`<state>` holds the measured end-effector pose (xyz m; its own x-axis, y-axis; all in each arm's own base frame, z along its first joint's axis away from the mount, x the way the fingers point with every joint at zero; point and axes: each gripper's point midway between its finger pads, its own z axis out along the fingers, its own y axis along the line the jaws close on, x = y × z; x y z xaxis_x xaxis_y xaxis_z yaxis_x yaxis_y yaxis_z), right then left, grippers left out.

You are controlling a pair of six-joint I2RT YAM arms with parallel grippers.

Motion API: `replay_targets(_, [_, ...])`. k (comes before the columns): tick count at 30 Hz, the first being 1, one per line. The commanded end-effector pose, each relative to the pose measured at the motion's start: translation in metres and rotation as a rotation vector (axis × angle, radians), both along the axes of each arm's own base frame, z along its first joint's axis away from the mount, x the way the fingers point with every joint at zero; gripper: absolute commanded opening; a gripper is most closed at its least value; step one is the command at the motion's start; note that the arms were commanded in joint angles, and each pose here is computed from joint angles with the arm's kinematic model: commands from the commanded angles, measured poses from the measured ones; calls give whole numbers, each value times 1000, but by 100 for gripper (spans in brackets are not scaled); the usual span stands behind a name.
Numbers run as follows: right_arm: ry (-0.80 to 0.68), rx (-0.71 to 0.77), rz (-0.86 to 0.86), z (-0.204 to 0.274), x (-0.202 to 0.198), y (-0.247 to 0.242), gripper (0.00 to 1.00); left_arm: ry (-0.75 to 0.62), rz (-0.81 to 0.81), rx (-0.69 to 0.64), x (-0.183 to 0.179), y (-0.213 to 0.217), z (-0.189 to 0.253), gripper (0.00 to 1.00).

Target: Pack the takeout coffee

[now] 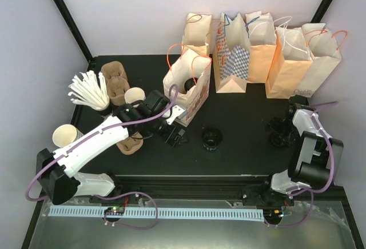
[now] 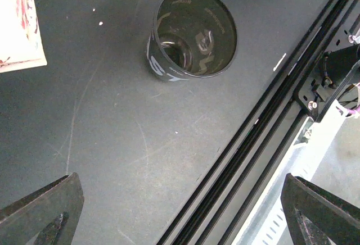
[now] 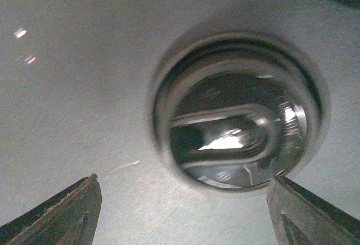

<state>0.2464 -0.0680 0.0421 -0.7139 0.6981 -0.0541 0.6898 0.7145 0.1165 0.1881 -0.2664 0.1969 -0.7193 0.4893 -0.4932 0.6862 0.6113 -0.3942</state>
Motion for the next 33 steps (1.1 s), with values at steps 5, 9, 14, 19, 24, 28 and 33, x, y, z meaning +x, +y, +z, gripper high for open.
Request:
replay_targets(5, [-59, -11, 177, 38, 18, 46, 84, -26, 44, -35, 1, 1, 3, 99])
replay_targets(9, [20, -116, 161, 37, 16, 24, 100, -14, 64, -55, -1, 1, 1, 99])
replay_targets(14, [48, -137, 81, 33, 12, -9, 100, -2, 89, -82, -2, 1, -2, 99])
replay_targets(19, [62, -101, 59, 23, 9, -23, 100, 9, 100, -107, -4, 0, -5, 99])
replay_targets(24, [75, -37, 32, 9, 9, -30, 96, 7, 100, -112, -1, -3, -6, 99])
replay_targets(28, [66, 19, 22, 1, 10, -29, 96, 15, 100, -113, 2, -7, -11, 99])
replay_targets(33, [65, 61, 31, -6, 13, -23, 97, 15, 110, -119, 6, -10, -13, 99])
